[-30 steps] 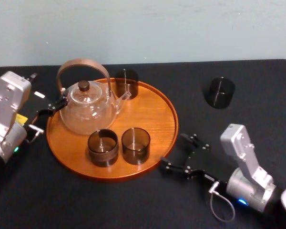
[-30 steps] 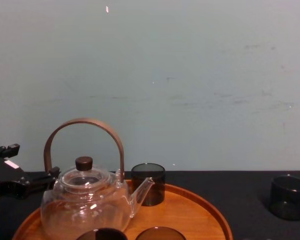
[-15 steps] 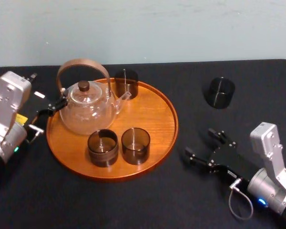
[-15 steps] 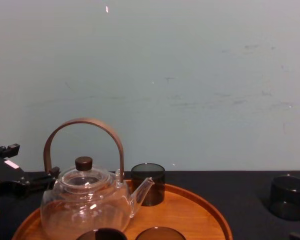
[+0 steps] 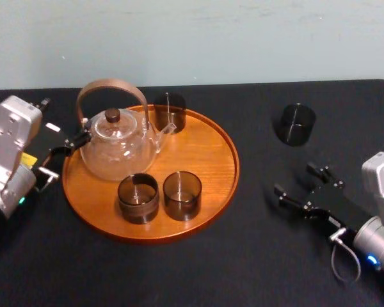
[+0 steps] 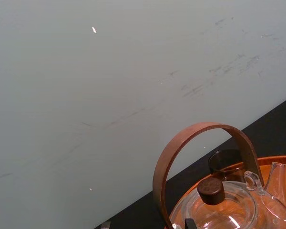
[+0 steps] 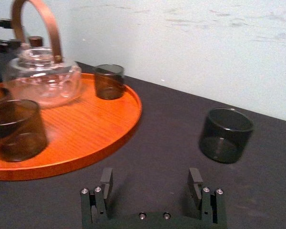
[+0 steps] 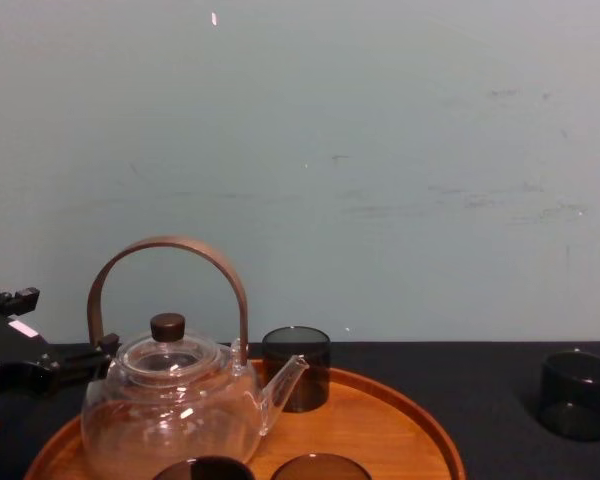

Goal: Pick up the glass from the table and place it on the tray.

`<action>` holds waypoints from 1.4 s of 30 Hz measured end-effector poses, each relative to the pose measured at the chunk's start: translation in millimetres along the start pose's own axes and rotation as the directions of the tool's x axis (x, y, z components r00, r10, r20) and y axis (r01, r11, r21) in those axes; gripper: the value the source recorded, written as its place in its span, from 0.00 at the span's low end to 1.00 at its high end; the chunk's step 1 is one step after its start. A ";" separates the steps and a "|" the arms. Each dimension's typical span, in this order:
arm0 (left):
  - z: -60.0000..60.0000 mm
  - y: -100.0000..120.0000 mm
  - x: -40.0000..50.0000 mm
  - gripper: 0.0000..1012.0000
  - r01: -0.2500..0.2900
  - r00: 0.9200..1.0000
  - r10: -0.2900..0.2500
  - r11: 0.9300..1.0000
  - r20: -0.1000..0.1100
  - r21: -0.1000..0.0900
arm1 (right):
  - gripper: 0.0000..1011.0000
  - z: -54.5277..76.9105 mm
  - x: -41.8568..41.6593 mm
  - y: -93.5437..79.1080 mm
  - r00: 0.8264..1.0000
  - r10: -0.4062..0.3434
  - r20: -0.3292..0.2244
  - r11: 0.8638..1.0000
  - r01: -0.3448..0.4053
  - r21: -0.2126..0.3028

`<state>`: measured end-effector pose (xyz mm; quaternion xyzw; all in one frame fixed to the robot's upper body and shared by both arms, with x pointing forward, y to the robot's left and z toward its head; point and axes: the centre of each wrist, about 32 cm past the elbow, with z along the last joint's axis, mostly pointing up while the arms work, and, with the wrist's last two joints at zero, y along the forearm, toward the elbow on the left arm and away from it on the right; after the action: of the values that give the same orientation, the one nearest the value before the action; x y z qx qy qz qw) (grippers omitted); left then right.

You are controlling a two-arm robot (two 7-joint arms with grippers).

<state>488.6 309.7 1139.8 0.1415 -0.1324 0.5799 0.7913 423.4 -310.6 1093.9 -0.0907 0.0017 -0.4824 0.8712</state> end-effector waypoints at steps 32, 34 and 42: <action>0.0 0.0 0.0 1.00 0.000 1.000 0.000 1.000 0.000 0.000 | 0.99 21.0 73.8 54.1 0.990 -0.135 -0.028 0.990 0.134 -0.046; 0.0 0.0 0.0 1.00 0.000 1.000 0.000 1.000 0.000 0.000 | 0.99 20.7 76.5 56.8 0.990 -0.138 -0.035 0.990 0.136 -0.047; 0.0 0.0 0.0 1.00 0.000 1.000 0.000 1.000 0.000 0.000 | 0.99 20.5 85.1 69.5 0.989 -0.132 -0.060 0.991 0.129 -0.046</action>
<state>488.6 309.7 1139.8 0.1415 -0.1325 0.5799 0.7913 529.1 -343.0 1110.1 -0.0936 0.0334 -0.5409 0.8352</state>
